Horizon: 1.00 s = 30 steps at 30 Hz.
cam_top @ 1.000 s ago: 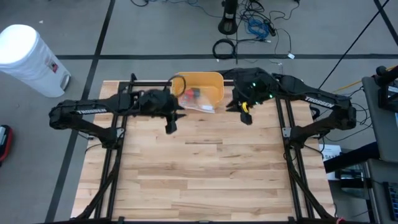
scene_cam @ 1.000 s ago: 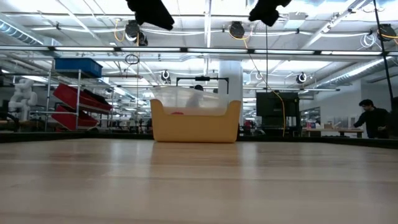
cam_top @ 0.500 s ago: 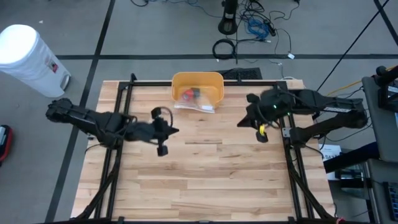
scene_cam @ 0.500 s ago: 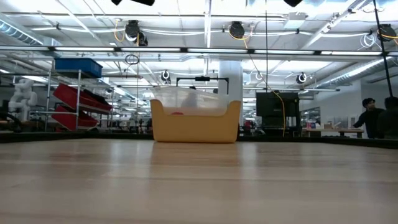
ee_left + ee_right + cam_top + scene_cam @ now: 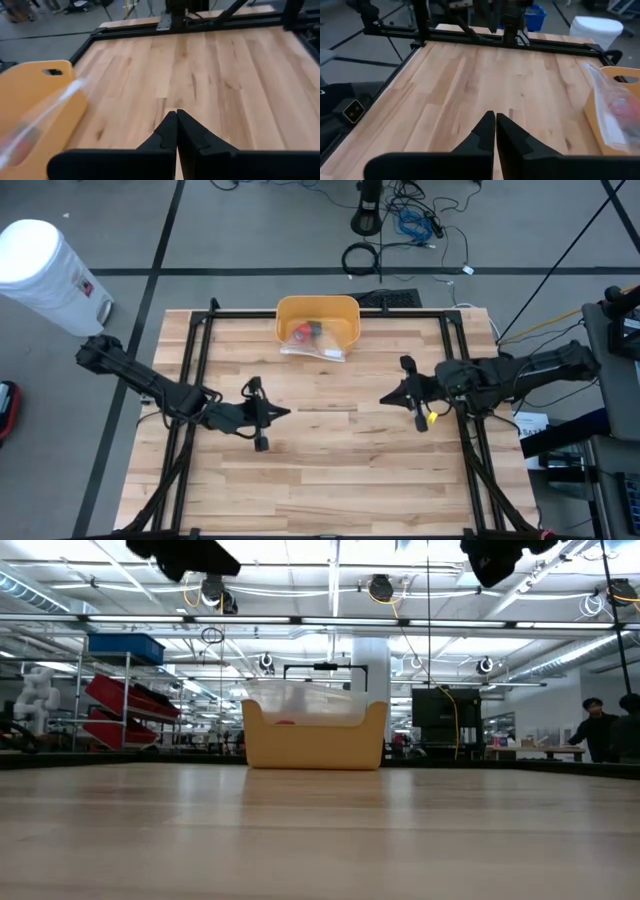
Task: Roll bandage
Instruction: Return to Home Position
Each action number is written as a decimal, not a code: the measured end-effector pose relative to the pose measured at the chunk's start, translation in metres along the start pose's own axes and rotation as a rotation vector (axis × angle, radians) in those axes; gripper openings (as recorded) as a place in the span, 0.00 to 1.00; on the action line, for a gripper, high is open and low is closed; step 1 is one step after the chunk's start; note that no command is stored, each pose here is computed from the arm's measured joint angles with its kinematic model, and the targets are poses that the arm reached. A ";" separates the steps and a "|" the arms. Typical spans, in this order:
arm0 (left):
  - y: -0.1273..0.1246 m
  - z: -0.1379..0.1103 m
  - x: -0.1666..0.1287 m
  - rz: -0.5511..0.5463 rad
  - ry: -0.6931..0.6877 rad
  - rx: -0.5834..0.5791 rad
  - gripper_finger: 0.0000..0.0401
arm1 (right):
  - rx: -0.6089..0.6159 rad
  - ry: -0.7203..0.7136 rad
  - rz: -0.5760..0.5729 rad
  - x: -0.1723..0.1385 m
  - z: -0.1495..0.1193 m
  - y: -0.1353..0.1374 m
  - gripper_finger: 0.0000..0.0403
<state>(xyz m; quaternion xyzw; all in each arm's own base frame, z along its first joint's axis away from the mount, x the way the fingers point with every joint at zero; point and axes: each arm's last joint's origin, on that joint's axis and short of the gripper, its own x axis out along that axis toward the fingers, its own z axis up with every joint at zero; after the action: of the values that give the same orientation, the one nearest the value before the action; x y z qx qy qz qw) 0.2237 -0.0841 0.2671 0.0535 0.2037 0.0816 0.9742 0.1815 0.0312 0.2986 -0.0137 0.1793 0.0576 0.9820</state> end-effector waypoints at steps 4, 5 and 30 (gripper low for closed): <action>0.003 -0.019 0.006 -0.022 -0.029 -0.027 0.01 | -0.013 -0.035 -0.075 0.008 -0.013 0.001 0.00; 0.005 -0.022 0.007 -0.029 -0.041 -0.037 0.01 | -0.017 -0.041 -0.108 0.009 -0.017 0.001 0.00; 0.053 -0.112 -0.004 -0.081 -0.182 -0.062 0.01 | 0.013 -0.196 -0.087 0.027 -0.107 0.005 0.00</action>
<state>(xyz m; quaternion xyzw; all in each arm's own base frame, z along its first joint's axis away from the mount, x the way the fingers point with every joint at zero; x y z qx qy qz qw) 0.1670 -0.0247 0.1739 0.0221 0.1138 0.0431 0.9923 0.1687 0.0342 0.1891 -0.0095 0.0819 0.0149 0.9965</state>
